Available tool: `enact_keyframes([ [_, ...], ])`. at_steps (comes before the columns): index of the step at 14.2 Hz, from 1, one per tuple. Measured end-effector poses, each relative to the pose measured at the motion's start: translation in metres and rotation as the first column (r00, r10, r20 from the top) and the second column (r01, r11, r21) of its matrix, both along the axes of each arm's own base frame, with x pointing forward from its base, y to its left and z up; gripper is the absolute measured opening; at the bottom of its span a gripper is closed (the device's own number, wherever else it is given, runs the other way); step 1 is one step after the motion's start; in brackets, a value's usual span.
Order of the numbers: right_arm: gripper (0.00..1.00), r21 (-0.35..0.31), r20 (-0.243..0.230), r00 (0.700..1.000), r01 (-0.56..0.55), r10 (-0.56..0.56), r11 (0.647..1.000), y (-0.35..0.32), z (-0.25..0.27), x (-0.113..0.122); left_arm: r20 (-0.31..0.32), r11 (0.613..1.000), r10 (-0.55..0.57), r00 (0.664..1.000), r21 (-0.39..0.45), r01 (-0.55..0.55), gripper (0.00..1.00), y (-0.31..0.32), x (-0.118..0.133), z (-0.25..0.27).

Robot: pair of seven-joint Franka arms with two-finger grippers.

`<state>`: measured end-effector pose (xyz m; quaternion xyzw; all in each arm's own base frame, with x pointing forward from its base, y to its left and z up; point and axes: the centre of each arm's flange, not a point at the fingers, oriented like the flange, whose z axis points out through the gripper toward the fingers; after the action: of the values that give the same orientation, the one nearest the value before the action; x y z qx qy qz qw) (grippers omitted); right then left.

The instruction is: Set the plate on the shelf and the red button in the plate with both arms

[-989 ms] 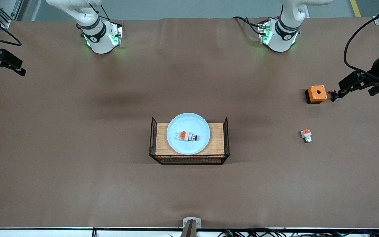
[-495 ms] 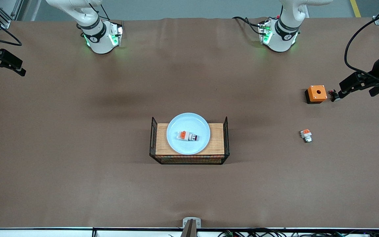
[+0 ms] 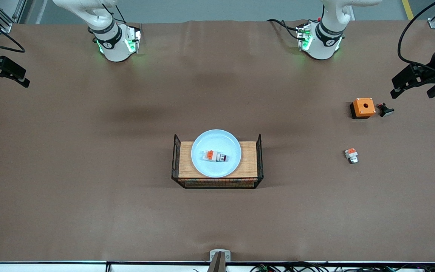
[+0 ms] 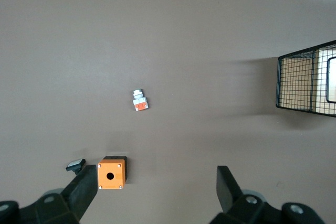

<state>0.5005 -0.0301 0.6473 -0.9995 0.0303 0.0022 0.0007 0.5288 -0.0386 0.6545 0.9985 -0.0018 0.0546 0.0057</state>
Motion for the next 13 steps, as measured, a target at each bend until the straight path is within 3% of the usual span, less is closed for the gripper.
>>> enact_keyframes([
  [4,1.00,0.000,-0.002,1.000,0.001,-0.001,1.000,-0.001,0.000,0.000,-0.021,0.999,0.040,0.999,-0.036,-0.040,1.00,0.020,0.002,-0.012],
  [13,1.00,-0.001,-0.004,1.000,0.001,-0.001,1.000,-0.001,0.000,0.000,-0.049,0.999,0.030,0.998,-0.034,-0.031,1.00,0.015,0.003,-0.020],
])
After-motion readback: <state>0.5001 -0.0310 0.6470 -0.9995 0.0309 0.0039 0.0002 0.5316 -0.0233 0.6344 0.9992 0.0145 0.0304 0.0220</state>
